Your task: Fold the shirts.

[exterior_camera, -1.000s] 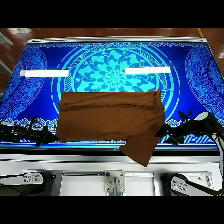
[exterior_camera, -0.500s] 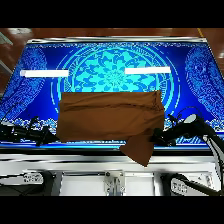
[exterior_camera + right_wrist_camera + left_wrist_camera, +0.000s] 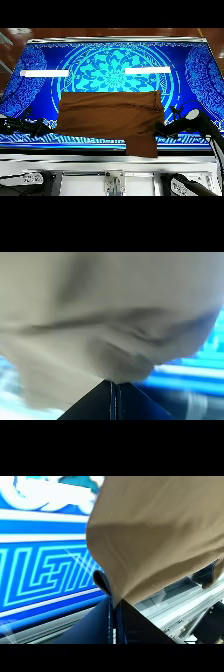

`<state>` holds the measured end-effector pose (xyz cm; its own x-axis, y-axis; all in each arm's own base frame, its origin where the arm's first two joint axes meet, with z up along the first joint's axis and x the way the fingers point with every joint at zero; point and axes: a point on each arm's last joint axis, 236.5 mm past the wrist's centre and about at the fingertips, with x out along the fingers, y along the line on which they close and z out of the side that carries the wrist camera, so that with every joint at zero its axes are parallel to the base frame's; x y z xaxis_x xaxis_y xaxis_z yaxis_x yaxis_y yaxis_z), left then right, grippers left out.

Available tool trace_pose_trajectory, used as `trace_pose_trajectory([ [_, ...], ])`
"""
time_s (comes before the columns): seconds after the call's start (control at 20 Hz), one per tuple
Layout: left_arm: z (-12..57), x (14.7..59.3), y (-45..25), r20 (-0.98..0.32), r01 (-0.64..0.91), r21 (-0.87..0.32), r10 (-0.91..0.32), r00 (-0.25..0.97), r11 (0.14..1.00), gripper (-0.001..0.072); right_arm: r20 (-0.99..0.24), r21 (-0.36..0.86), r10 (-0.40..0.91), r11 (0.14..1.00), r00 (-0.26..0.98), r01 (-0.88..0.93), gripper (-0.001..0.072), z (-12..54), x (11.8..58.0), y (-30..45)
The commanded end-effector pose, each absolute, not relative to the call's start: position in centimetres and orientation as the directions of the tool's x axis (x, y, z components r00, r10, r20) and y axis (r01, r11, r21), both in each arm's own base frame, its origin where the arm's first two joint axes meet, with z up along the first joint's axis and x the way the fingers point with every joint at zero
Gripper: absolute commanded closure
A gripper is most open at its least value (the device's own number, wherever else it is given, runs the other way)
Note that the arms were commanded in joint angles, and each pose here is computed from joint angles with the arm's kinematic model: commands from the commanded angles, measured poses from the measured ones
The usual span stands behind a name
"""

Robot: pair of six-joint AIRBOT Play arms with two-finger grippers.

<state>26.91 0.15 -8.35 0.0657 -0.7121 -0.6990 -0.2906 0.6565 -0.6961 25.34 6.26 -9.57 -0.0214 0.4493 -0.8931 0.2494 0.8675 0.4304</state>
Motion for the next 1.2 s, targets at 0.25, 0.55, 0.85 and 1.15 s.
trace_pose_trajectory([
  [0.25, -3.5, 38.4, -0.5, -0.786, -0.111, -0.611, -0.584, 0.202, 0.784, 0.0668, -0.798, 0.561, 0.471, 0.808, 0.374, 0.179, 0.0654, -0.2, 41.9, 5.6],
  [0.55, -3.4, 47.0, -0.6, -0.784, -0.125, -0.606, -0.562, 0.266, 0.786, 0.0667, -0.774, 0.581, 0.454, 0.786, 0.441, 0.210, 0.0654, -2.0, 49.9, 4.3],
  [0.85, -6.9, 50.5, -4.2, -0.752, -0.123, -0.652, -0.619, 0.226, 0.748, 0.0667, -0.830, 0.533, 0.436, 0.804, 0.349, 0.262, 0.0653, -8.5, 49.8, 3.9],
  [1.15, -10.3, 47.7, -1.0, -0.851, -0.233, -0.524, -0.515, 0.105, 0.819, 0.0666, -0.844, 0.493, 0.383, 0.830, 0.376, 0.261, 0.0652, -9.0, 50.5, 2.3],
])
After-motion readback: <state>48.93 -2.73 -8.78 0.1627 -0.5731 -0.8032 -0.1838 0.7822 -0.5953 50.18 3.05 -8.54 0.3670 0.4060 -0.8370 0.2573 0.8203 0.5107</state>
